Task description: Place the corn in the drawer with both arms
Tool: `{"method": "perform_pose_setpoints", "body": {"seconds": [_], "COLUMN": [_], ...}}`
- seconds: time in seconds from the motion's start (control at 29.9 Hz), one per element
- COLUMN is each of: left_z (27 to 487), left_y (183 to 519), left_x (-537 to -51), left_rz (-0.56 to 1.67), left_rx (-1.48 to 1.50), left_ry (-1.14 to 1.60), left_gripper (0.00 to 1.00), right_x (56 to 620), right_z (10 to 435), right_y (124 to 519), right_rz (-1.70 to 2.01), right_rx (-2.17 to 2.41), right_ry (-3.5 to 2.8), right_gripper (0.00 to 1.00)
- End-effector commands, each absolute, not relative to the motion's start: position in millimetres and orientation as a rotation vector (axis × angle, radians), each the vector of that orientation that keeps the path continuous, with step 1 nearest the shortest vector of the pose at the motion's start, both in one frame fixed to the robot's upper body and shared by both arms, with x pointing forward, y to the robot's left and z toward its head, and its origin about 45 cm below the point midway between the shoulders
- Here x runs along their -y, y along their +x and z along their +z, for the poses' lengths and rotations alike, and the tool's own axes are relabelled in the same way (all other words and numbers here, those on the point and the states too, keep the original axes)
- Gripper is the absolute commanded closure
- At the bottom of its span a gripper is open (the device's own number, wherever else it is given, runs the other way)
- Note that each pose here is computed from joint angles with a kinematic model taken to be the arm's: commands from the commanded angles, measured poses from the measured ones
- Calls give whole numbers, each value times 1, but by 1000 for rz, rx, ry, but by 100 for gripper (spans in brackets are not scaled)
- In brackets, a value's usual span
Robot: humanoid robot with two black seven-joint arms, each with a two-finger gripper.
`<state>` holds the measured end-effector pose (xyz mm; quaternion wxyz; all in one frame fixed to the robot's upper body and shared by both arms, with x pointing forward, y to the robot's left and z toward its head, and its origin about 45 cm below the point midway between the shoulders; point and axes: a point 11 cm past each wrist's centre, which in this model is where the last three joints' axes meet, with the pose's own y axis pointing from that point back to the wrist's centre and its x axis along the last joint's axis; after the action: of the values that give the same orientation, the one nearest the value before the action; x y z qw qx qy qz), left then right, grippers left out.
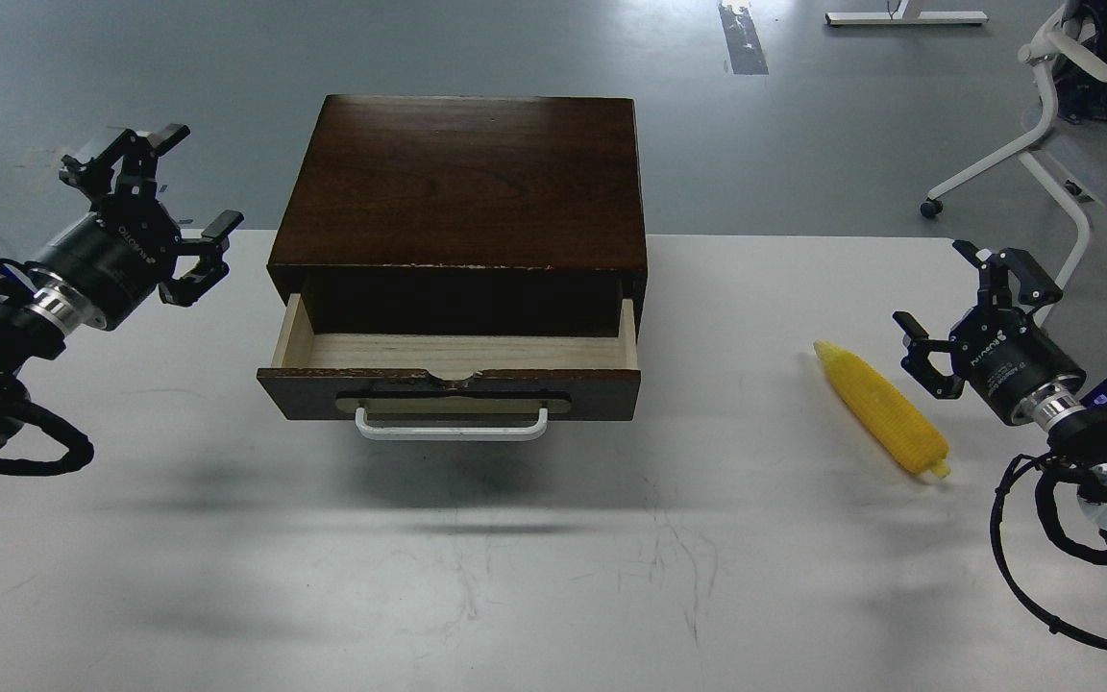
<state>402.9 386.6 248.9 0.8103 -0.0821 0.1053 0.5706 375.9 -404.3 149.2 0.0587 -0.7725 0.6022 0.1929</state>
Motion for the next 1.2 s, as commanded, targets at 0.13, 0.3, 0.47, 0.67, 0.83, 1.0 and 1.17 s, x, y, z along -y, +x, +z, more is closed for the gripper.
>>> {"method": "perform_pose_setpoints", "body": {"seconds": [0.13,0.3,0.47,0.67,0.83,1.0,1.17], "left_z": [249,250,252,251,253,254,255], "left_y": [402,401,401,401,401,401,401], "left_x": [-379,-377,-377,-376,-376,-376,-377], "left_rz": [1170,1145,1144,1142,1138,1138,1140], "left_rx": [-253,-259,-257,-259,-257,-256,-254], "left_ry": [-227,-236,-241,-240,-244,-245,-248], "left_gripper": [1,1,1,1,1,1,1], "right_x": [396,396,414,413,400,391,375], "right_z": [177,210,230,219,203,198,179], "right_y": [386,396,397,393,401,409,409], "right_rz": [454,146,-298,-860,-1410,-1630,-1650], "right_rx": [-1745,-1671,-1575,-1152,-672,-427,-255], "right_ry": [-2506,-2879,-3334,-3842,-4036,-4074,-4092], "right_gripper": [0,0,0,0,0,0,0]}}
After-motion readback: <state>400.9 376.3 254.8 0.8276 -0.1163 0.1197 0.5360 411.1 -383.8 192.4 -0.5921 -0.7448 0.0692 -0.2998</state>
